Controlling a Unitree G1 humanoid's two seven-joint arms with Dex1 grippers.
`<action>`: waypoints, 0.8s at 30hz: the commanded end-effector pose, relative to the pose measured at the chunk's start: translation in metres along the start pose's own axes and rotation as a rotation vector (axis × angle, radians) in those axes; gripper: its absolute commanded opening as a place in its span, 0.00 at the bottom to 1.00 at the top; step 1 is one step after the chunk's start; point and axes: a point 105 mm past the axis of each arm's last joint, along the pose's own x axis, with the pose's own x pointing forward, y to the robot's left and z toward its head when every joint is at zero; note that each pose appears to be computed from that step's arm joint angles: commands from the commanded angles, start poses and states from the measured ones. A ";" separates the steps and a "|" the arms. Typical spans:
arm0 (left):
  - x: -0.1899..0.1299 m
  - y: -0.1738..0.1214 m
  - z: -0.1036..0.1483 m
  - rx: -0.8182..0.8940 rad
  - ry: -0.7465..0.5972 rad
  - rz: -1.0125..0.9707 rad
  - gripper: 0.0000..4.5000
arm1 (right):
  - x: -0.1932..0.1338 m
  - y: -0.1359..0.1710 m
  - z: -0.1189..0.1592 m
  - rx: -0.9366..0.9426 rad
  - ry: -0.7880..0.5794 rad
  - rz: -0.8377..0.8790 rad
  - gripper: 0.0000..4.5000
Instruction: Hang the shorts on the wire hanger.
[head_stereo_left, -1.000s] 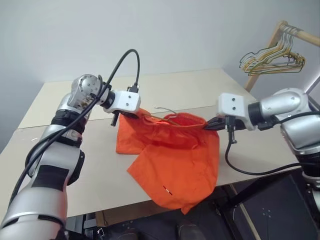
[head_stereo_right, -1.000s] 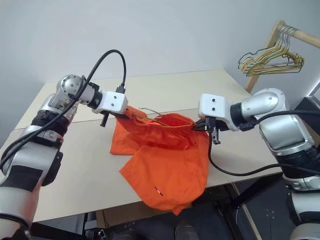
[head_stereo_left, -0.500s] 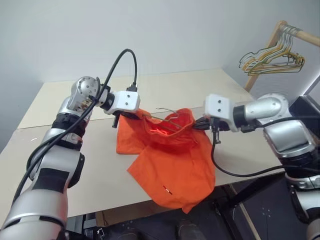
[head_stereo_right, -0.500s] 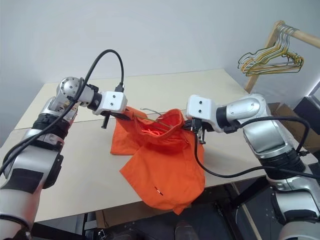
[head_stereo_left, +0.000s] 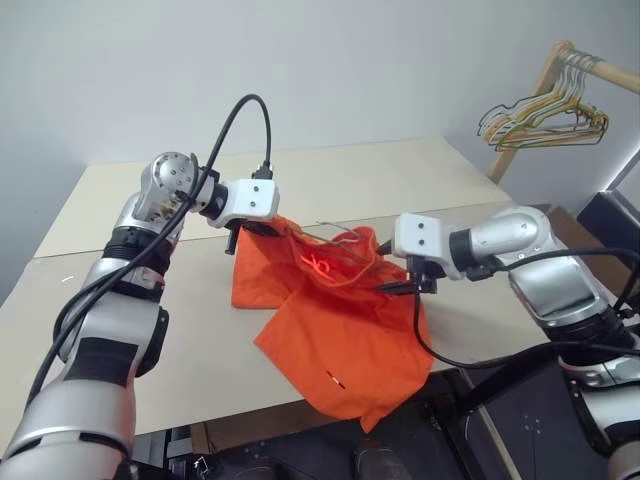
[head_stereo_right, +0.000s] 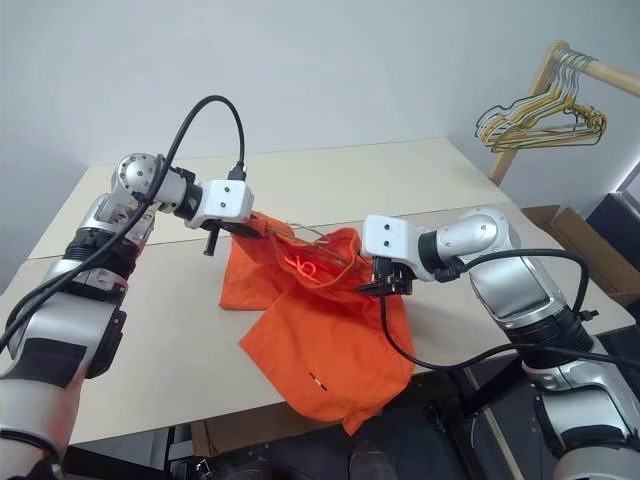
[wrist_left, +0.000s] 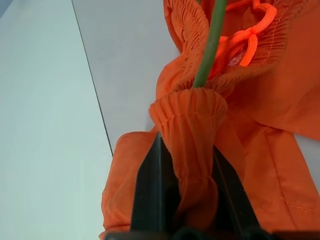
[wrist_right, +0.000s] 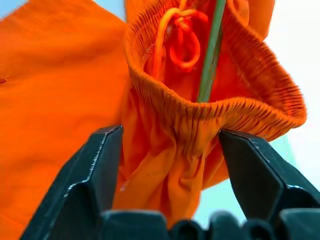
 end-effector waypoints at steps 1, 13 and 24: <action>-0.010 0.009 0.009 0.022 -0.036 0.059 0.00 | -0.006 -0.012 0.001 0.020 -0.001 -0.060 0.81; -0.015 0.010 0.007 -0.031 -0.071 0.110 0.00 | 0.001 -0.031 -0.020 0.237 0.024 -0.194 0.81; -0.018 0.010 0.006 -0.056 -0.087 0.115 0.00 | 0.004 -0.036 -0.016 0.305 -0.030 -0.232 0.19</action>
